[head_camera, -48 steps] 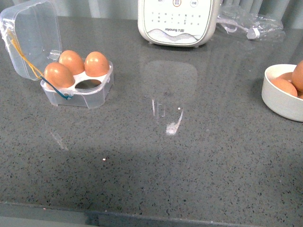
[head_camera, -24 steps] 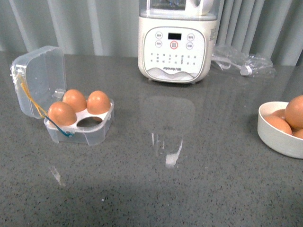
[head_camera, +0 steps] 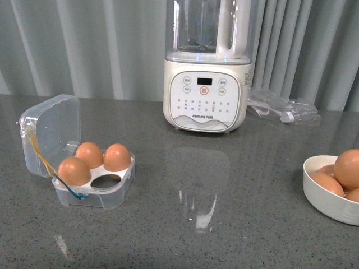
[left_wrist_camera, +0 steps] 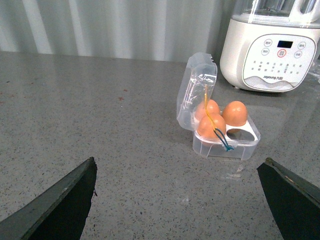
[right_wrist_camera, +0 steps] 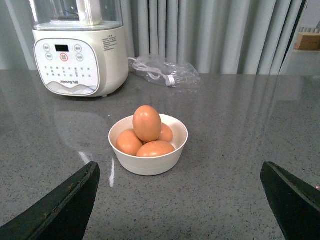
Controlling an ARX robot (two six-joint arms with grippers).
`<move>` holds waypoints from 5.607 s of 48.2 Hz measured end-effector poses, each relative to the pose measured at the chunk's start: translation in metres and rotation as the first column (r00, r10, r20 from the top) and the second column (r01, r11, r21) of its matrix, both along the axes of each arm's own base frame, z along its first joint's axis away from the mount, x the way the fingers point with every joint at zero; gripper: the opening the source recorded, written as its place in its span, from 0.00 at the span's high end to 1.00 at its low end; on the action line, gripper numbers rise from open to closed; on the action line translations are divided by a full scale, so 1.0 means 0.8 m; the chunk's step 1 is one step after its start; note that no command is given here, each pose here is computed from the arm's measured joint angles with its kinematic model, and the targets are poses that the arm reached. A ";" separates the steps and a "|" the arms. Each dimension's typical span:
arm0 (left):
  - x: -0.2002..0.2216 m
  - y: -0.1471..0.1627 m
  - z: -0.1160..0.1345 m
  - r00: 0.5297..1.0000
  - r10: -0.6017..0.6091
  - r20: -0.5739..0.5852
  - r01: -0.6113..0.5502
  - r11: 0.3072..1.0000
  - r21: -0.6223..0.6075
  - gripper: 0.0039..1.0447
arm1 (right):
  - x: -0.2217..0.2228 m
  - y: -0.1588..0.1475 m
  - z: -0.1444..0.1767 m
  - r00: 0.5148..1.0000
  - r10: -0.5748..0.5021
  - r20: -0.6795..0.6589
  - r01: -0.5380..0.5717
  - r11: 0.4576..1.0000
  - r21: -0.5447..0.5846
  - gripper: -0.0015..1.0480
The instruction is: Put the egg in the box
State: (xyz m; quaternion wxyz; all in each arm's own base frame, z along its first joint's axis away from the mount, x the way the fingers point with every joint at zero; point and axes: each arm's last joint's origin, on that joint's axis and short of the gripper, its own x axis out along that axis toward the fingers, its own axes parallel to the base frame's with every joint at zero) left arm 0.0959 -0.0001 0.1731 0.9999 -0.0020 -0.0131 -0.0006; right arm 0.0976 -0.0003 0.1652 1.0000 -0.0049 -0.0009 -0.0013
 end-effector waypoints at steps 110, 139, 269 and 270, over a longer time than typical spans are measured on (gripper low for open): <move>0.000 0.000 0.000 1.000 0.000 0.000 0.000 1.000 0.000 0.06 | 0.238 -0.013 0.042 0.932 0.169 -0.320 -0.200 0.978 -0.067 0.07; 0.000 0.000 0.000 1.000 0.000 0.000 0.000 1.000 0.000 0.06 | 0.255 -0.007 0.005 0.901 0.239 -0.361 -0.243 0.969 0.034 0.08; 0.000 0.000 0.000 1.000 0.000 0.000 0.000 1.000 0.000 0.06 | 0.335 0.285 0.025 0.317 0.875 -0.365 -0.937 0.349 0.025 0.61; 0.000 0.000 0.000 1.000 0.000 0.000 0.000 1.000 0.000 0.06 | 0.336 0.287 0.024 0.316 0.874 -0.368 -0.937 0.349 0.024 0.61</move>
